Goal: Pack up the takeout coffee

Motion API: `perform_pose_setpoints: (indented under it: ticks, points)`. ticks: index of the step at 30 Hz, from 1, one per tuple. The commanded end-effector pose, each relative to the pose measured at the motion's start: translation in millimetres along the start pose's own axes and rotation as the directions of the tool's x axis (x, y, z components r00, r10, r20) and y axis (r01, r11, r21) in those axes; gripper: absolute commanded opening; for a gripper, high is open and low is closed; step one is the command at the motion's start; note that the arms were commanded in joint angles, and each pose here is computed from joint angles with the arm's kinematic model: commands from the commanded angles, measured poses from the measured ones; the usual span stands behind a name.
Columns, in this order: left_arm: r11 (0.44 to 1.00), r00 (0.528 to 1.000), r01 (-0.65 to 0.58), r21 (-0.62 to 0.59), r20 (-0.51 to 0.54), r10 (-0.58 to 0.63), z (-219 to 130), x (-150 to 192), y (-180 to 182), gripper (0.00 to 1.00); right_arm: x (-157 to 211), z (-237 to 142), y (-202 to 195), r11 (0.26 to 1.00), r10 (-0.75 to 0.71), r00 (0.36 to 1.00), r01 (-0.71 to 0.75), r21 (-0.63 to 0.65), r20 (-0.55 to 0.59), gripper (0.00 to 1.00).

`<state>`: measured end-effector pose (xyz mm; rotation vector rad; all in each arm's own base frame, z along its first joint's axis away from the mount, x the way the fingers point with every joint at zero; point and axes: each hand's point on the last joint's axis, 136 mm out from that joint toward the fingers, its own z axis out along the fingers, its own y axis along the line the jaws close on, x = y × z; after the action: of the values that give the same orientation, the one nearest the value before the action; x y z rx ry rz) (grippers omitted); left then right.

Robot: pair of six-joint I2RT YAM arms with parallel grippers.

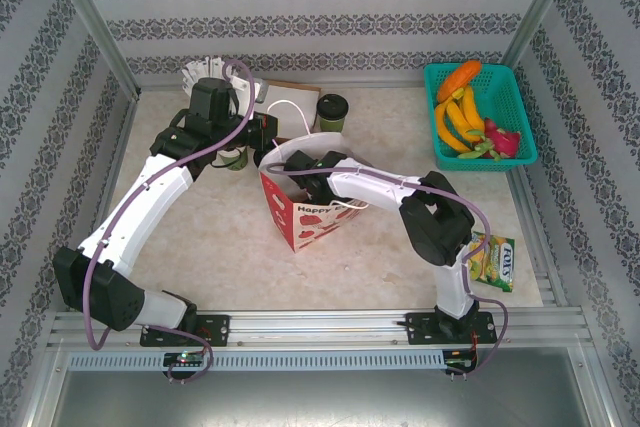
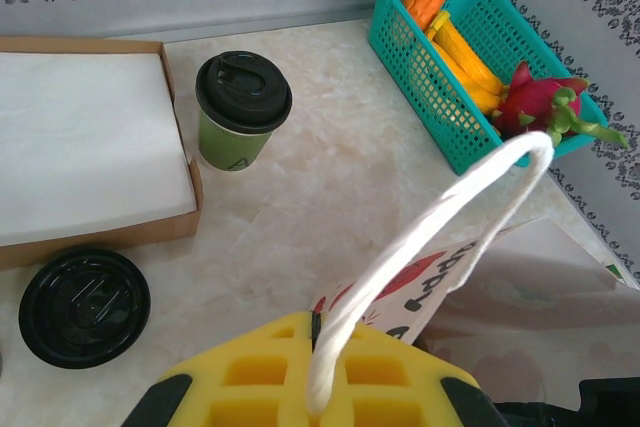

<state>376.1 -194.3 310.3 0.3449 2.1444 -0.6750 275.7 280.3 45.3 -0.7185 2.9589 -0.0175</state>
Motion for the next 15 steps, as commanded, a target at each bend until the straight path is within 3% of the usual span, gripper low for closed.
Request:
perform_pose_setpoints:
  ticks: [1,8,15]
  points:
    - [1.000,1.000,-0.015,0.009,-0.008,0.015,-1.8,-2.5,-0.3,0.00,-1.7,4.2,4.4,1.000,0.005,1.000,-0.005,-0.017,-0.003,0.24]
    - [0.999,1.000,-0.023,0.032,-0.003,0.023,-1.2,-4.7,-3.8,0.00,-24.4,-62.1,12.3,0.992,-0.047,0.978,0.069,-0.102,0.202,0.41]
    - [0.999,0.999,-0.033,0.023,-0.018,0.033,-2.9,-1.4,-2.8,0.00,-31.1,-104.0,12.6,0.975,-0.061,0.943,0.127,-0.185,0.327,0.61]
